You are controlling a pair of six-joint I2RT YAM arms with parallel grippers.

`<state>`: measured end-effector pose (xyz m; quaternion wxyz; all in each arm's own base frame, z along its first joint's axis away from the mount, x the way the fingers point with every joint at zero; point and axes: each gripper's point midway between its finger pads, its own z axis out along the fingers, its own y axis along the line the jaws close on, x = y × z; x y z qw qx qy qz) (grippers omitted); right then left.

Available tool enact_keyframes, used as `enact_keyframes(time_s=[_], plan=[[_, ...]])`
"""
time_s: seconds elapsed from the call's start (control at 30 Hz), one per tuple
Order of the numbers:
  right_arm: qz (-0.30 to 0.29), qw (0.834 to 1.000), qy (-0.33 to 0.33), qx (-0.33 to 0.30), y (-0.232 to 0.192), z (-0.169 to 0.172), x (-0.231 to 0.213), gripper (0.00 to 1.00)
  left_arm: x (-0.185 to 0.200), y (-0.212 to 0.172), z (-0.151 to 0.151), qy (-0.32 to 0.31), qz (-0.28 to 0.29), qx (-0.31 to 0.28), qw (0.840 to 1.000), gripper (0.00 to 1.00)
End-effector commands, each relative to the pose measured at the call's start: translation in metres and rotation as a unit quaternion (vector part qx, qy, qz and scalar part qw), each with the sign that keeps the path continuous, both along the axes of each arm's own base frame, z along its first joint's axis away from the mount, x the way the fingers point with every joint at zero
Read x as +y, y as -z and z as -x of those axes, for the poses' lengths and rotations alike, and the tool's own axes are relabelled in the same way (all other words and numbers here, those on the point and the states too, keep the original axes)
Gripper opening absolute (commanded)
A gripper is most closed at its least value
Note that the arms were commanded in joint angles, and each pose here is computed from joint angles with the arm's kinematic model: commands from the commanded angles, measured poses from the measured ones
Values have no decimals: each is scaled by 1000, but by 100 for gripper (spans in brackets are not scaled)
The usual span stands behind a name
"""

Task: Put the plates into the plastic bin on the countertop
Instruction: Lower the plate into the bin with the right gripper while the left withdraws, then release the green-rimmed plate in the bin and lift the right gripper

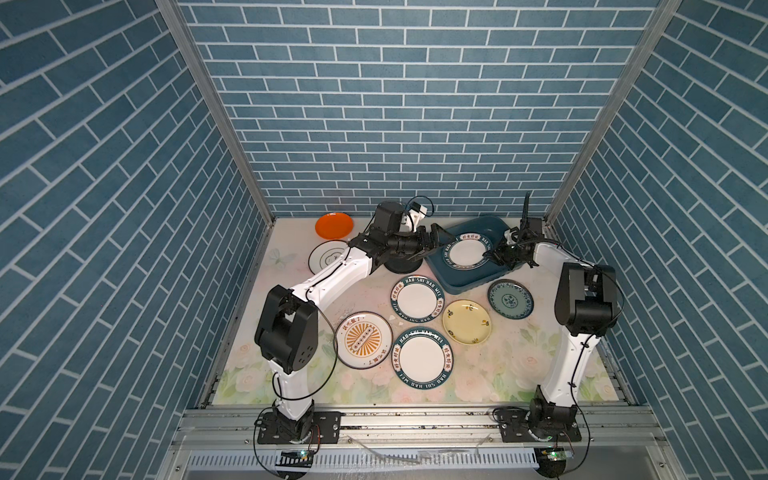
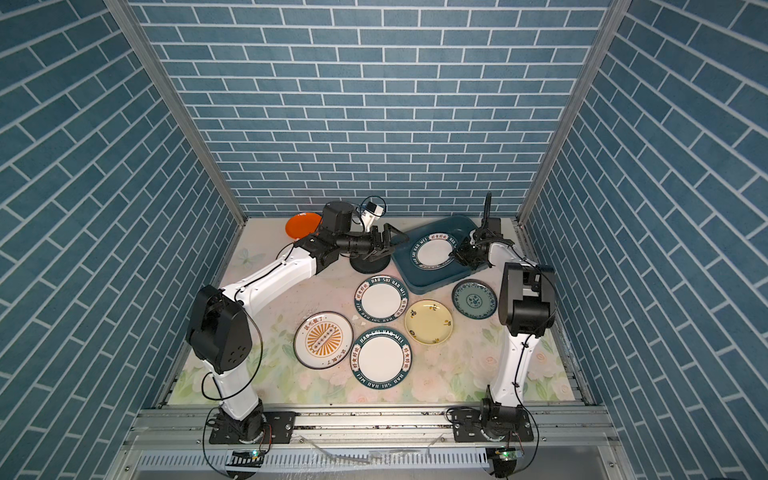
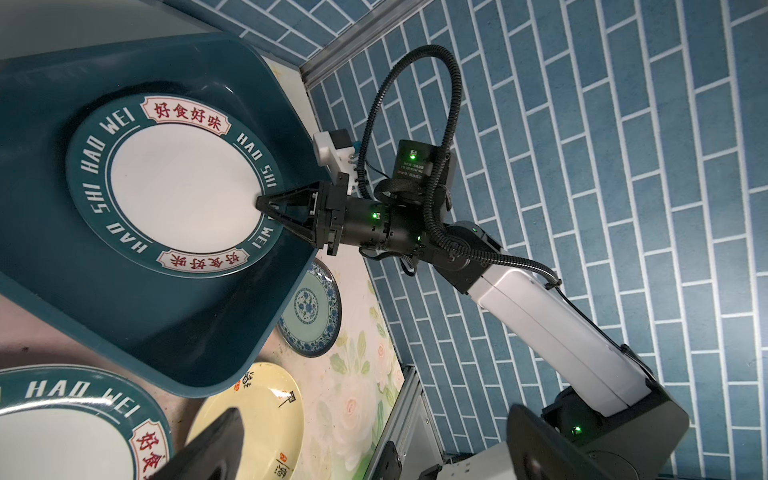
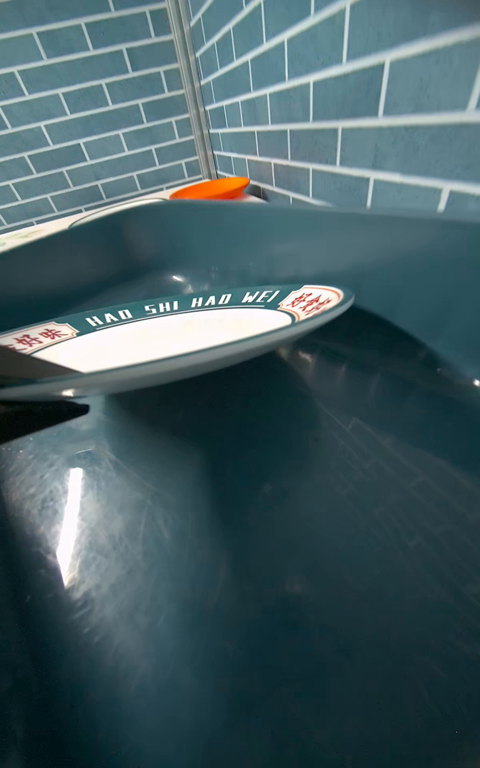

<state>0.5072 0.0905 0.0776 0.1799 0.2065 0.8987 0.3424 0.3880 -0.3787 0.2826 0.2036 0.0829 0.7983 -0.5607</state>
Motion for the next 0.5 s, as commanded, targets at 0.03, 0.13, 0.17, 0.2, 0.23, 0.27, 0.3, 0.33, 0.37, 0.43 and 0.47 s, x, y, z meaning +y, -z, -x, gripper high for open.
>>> enact_keyframes(time_s=[0.03, 0.13, 0.17, 0.2, 0.23, 0.27, 0.3, 0.33, 0.37, 0.43, 0.47], plan=[[20, 1000, -1, -2, 5, -8, -6, 0, -3, -24, 1, 7, 19, -24, 1000, 100], [29, 1000, -1, 5, 10, -8, -8, 0, -3, -25, 2, 8, 17, -24, 1000, 100], [33, 999, -1, 7, 11, -7, -10, 2, -2, -25, 3, 7, 16, -24, 1000, 100], [36, 999, 0, 9, 12, -7, -10, 4, -2, -24, 2, 5, 14, -23, 1000, 100], [38, 999, 0, 8, 11, -6, -11, 5, 0, -23, 2, 3, 13, -21, 1000, 100], [39, 999, 1, 9, 12, -6, -11, 6, 0, -22, 2, 3, 12, -20, 1000, 100], [40, 999, 1, 9, 12, -7, -12, 8, 0, -22, 2, 2, 12, -18, 1000, 100], [41, 999, 1, 9, 12, -8, -12, 11, 0, -21, 2, 3, 11, -18, 1000, 100], [42, 999, 0, 13, 13, -7, -12, 13, 0, -21, 2, 2, 11, -17, 1000, 100], [45, 999, -3, 17, 15, -7, -12, 20, 0, -22, 2, 2, 10, -19, 1000, 100], [46, 999, -3, 19, 16, -7, -13, 24, 1, -21, 2, 0, 9, -19, 1000, 100]])
